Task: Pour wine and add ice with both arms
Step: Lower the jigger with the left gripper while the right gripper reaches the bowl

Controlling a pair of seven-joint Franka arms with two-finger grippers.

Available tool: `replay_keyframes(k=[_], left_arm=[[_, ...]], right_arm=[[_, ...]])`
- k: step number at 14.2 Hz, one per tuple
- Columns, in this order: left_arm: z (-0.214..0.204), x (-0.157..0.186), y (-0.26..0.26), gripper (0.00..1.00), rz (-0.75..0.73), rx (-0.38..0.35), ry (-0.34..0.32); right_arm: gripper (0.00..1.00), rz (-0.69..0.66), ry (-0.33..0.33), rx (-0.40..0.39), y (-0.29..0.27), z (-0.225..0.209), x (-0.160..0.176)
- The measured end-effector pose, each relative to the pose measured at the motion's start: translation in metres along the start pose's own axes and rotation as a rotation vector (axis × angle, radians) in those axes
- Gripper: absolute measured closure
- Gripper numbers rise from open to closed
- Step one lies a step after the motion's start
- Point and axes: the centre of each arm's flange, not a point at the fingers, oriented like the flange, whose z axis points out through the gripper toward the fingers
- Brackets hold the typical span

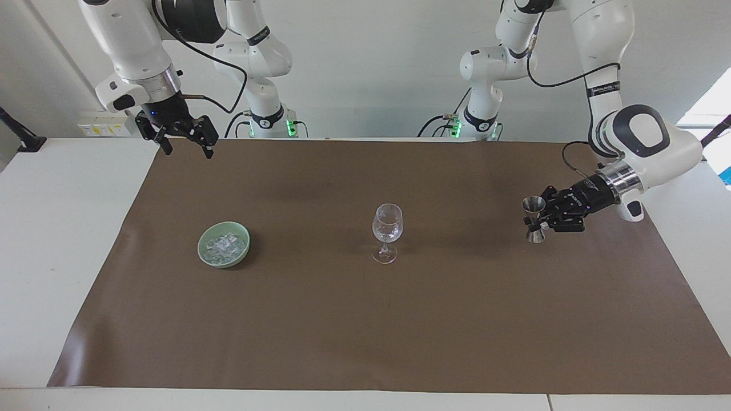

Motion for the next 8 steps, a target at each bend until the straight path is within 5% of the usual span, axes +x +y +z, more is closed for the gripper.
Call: replay_keyframes(k=[8], left_arm=[[-0.021, 0.097, -0.022, 0.79, -0.249, -0.163, -0.16]], right_arm=[[0.0, -0.019, -0.006, -0.001, -0.01, 0.005, -0.003]])
